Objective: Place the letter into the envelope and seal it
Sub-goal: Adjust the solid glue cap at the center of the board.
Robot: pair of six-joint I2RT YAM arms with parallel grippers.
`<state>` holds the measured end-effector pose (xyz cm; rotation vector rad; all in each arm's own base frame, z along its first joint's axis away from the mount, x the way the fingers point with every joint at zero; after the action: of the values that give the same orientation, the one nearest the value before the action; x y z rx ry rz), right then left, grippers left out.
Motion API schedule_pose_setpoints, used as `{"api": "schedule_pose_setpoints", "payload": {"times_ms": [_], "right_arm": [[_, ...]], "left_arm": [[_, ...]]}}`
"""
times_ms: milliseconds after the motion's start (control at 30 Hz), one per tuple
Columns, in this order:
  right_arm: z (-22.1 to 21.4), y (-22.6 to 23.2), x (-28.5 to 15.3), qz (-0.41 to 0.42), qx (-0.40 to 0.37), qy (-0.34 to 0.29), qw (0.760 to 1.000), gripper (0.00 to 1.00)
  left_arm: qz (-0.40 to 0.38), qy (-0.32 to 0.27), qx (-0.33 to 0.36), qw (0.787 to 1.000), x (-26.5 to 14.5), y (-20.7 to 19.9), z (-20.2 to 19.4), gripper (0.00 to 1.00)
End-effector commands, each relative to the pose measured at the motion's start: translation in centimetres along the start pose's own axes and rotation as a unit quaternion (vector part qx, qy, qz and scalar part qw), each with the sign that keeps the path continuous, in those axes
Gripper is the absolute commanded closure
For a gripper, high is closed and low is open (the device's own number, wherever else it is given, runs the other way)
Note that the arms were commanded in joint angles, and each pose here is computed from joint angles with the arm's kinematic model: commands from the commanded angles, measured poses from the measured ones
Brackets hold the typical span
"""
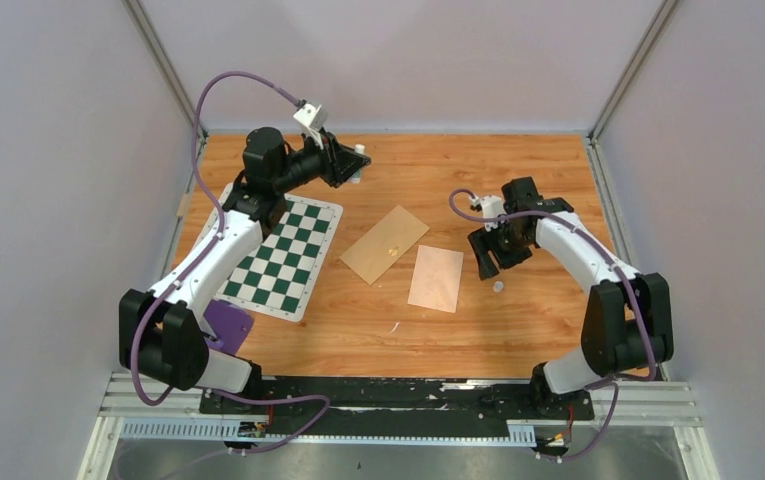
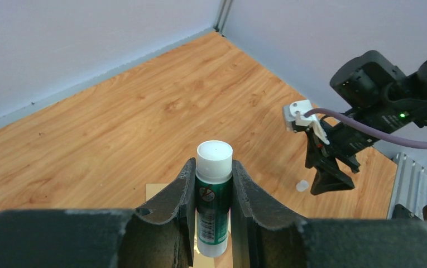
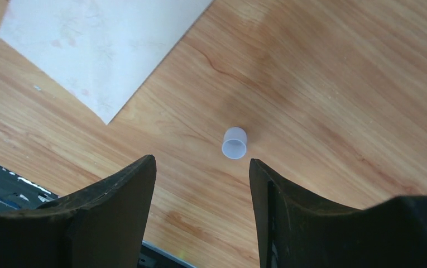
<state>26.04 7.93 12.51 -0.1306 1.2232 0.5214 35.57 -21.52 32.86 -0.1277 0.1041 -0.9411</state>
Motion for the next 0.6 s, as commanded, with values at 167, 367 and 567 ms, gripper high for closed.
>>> {"api": "schedule_pose_setpoints", "payload": {"times_ms": [167,367,567], "right_arm": [[-1.1,-2.2,3.5,-0.036,0.06,0.058,0.996,0.42],[-1.2,-2.5,5.0,-0.031,0.074,0.081,0.994,0.51],[-1.8,-2.6,5.4,-0.036,0.085,0.097,0.991,0.64]], "left_arm": [[-0.004,-0.012,0.02,1.0,-0.8,-0.8,1.1,1.0],[-0.002,-0.004,0.016,1.0,-1.0,-0.7,0.7,1.0],[0.001,-0.004,0.015,1.0,-0.9,-0.7,0.7,1.0]]}}
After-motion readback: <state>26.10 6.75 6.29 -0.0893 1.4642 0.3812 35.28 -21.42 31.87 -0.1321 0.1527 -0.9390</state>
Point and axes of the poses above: each gripper's point midway between its finger pads, its own x axis out along the fingers, its own y axis along the line the jaws close on, z = x × y, the point moved 4 cm from there along -x, back along the fingers, and after that the axes turned 7 degrees about x, right-handed, at the moved point
